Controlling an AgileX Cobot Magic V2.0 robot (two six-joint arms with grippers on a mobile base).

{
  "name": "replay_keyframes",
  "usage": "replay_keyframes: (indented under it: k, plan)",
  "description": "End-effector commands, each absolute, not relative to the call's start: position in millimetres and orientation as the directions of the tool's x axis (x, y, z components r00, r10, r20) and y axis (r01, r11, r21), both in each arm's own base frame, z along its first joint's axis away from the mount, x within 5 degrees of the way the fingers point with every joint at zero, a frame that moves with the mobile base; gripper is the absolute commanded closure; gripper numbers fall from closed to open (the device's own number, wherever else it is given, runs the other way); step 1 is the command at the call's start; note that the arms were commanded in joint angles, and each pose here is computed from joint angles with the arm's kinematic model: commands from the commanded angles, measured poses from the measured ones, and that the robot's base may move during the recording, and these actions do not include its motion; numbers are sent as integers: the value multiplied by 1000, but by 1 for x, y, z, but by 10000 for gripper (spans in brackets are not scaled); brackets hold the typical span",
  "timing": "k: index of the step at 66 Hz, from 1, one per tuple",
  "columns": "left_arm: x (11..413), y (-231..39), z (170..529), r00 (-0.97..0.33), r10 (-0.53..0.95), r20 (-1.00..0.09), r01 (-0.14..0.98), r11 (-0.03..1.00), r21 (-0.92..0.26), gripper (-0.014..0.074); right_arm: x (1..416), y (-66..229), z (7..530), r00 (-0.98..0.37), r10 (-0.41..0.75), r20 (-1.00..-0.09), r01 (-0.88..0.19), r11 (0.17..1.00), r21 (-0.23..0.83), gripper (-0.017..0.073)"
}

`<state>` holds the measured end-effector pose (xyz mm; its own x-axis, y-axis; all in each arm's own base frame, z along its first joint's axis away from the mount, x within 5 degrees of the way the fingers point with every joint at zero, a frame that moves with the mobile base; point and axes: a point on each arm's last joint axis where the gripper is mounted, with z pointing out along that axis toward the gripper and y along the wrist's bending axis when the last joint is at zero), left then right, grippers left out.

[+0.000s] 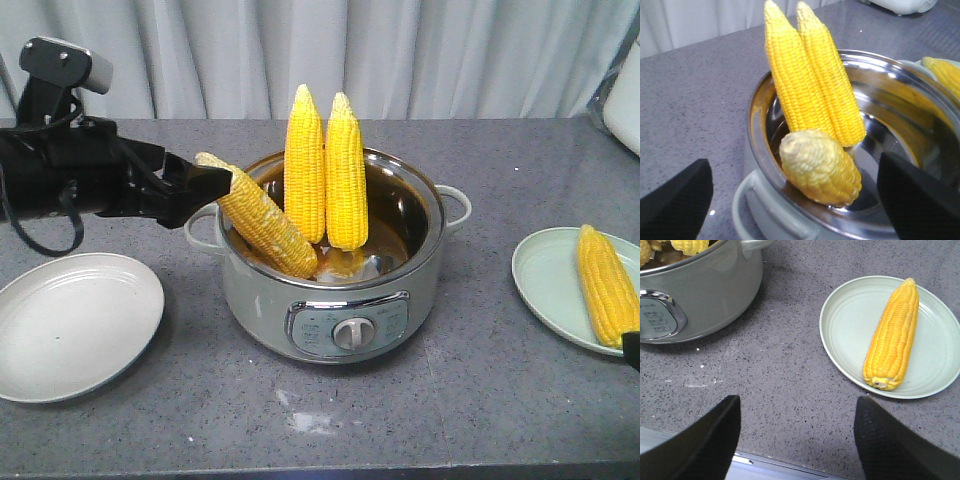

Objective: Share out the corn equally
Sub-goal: 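Reach the left gripper into the pot and grasp a corn cob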

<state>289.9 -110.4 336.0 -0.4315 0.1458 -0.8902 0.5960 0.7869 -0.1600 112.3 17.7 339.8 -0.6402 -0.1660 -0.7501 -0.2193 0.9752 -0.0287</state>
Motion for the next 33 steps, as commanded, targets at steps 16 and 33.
replay_keyframes:
  k: [16, 33]
  plan:
    - [313, -152, 338, -338, 94, -937, 708, 681, -187, -47, 115, 18, 351, -580, -158, -799, -212, 976, -39, 102]
    - [319, -192, 334, -308, 109, -945, 773, 608, -181, -35, 115, 18, 351, -580, -156, -799, -211, 977, -37, 102]
